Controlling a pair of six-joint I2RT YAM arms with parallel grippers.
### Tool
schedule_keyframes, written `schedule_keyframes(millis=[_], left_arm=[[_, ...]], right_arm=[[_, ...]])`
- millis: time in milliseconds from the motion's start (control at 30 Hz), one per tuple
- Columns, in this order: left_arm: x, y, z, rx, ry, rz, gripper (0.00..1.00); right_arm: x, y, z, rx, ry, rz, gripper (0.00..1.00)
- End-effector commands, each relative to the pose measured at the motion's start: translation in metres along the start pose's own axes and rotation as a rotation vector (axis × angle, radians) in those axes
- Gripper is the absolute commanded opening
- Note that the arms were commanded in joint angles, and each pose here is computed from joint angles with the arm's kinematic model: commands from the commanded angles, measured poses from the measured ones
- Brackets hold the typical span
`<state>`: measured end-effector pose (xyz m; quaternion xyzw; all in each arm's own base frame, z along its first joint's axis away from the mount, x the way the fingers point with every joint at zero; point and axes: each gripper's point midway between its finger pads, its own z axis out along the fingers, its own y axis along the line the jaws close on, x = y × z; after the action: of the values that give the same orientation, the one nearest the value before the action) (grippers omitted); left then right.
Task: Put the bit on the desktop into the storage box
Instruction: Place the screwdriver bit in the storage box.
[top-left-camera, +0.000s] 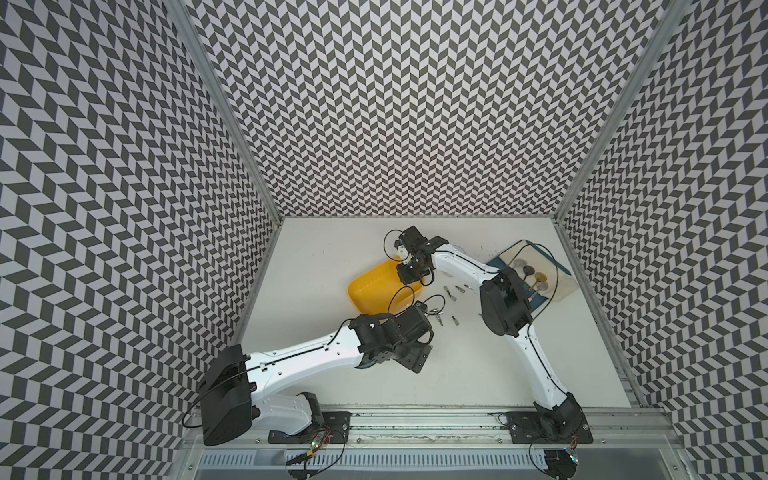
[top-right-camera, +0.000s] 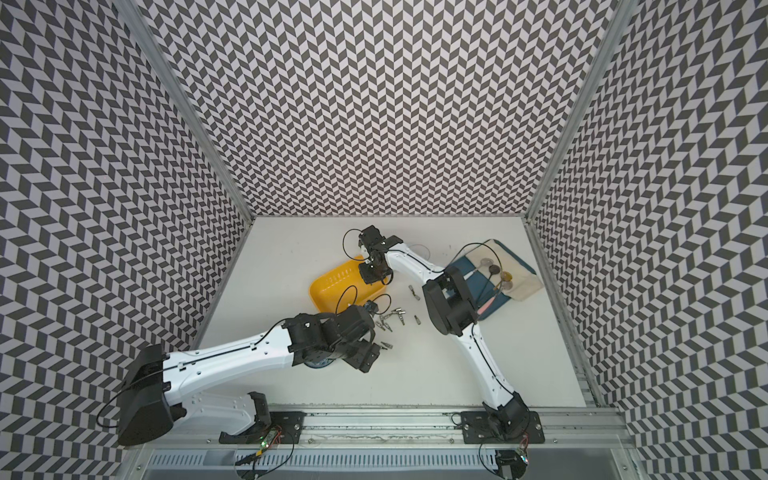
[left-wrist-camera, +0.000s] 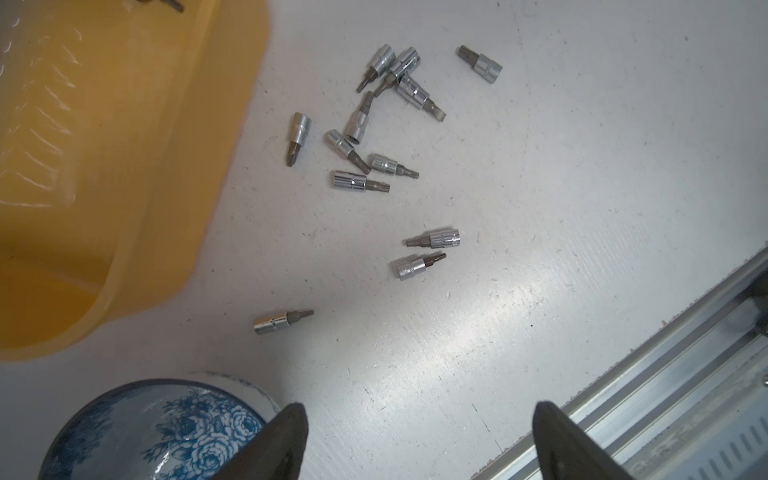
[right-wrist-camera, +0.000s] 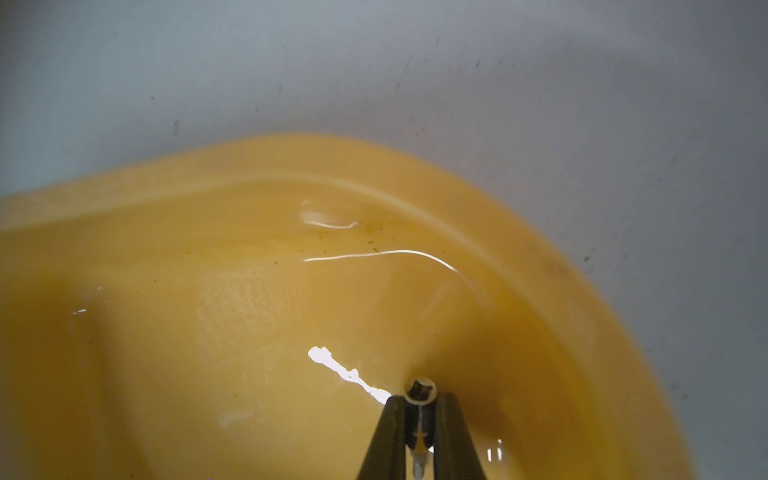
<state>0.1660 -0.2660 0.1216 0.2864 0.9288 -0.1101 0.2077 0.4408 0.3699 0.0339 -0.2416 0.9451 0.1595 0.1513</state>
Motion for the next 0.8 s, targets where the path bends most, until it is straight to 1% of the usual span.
schedule_keyframes(millis=[0, 133, 167, 267, 300, 400, 467, 600, 767], left_arm=[[-0.008, -0.008, 0.004, 0.022, -0.021, 0.049, 0.89], [-0.005, -0.008, 0.013, 0.01, 0.001, 0.06, 0.89], [-0.005, -0.008, 0.014, 0.008, 0.003, 0.062, 0.89], [-0.004, -0.008, 0.019, 0.004, 0.013, 0.065, 0.89], [-0.003, -0.008, 0.021, 0.003, 0.016, 0.066, 0.89], [-0.001, -0.007, 0.024, -0.002, 0.02, 0.067, 0.88], [-0.001, -0.007, 0.027, -0.003, 0.019, 0.092, 0.87], [-0.003, -0.008, 0.031, -0.004, 0.014, 0.111, 0.85], [0.001, -0.009, 0.047, -0.01, 0.035, 0.135, 0.81]], right_arm=[[0.003, 0.001, 0.012, 0.03, 0.009, -0.036, 0.0], [0.007, -0.004, 0.017, 0.048, 0.025, -0.036, 0.01], [0.008, -0.004, 0.019, 0.048, 0.028, -0.036, 0.04], [0.009, -0.002, 0.017, 0.038, 0.032, -0.035, 0.21], [0.007, 0.002, 0.015, 0.019, 0.028, -0.04, 0.26], [0.0, 0.011, 0.008, -0.023, 0.009, -0.038, 0.36], [-0.007, 0.016, 0.001, -0.04, -0.01, -0.036, 0.37], [-0.021, 0.025, -0.016, -0.065, -0.054, -0.039, 0.44], [-0.041, 0.039, -0.049, -0.115, -0.131, -0.046, 0.54]])
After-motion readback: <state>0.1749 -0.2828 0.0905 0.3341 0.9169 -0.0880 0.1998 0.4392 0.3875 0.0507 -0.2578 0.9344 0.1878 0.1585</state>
